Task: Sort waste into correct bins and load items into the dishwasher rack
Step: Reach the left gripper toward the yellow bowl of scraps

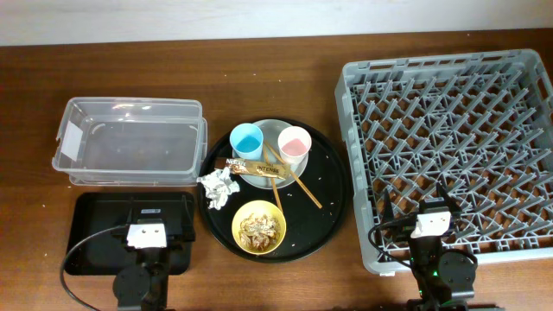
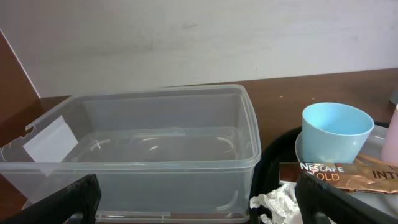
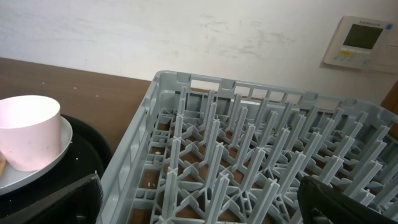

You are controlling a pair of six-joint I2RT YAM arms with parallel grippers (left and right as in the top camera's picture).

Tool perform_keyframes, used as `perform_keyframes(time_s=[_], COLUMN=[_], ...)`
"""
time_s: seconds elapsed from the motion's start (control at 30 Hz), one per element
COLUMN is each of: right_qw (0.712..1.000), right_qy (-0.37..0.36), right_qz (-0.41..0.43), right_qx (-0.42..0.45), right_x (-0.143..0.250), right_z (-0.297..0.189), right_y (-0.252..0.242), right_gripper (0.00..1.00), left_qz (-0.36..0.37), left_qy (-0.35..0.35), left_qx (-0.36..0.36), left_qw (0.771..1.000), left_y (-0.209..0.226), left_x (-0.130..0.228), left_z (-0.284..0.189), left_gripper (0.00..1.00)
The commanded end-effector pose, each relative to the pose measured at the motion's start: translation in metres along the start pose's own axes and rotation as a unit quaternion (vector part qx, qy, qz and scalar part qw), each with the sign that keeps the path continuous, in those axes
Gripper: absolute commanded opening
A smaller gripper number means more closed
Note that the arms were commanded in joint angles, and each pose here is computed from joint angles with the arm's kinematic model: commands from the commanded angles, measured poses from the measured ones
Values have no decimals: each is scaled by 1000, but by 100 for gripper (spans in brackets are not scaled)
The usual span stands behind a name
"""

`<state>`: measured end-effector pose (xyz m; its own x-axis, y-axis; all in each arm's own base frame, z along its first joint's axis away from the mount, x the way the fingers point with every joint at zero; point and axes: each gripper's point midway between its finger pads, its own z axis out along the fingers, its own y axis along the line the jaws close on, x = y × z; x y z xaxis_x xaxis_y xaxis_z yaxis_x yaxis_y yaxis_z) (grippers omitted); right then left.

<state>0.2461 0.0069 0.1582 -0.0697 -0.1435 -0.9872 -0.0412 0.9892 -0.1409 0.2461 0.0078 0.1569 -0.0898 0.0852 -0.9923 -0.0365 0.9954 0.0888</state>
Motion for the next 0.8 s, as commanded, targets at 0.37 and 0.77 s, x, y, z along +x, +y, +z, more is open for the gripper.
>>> perform_keyframes(time_s=[0.37, 0.77], right_qw=[1000, 1000], right_qy=[2, 2], right_qz=[-1, -1], right_qx=[-1, -1], right_x=[3, 3], right_z=[0, 0], right_y=[0, 0], right_gripper=[98, 98], left_qz=[-7, -7], left_qy=[-2, -2], left_qx=[-3, 18], left_qw=[1000, 1000], left_y=[1, -6], left_x=[1, 1], left_z=[0, 0], left_gripper=[99, 99])
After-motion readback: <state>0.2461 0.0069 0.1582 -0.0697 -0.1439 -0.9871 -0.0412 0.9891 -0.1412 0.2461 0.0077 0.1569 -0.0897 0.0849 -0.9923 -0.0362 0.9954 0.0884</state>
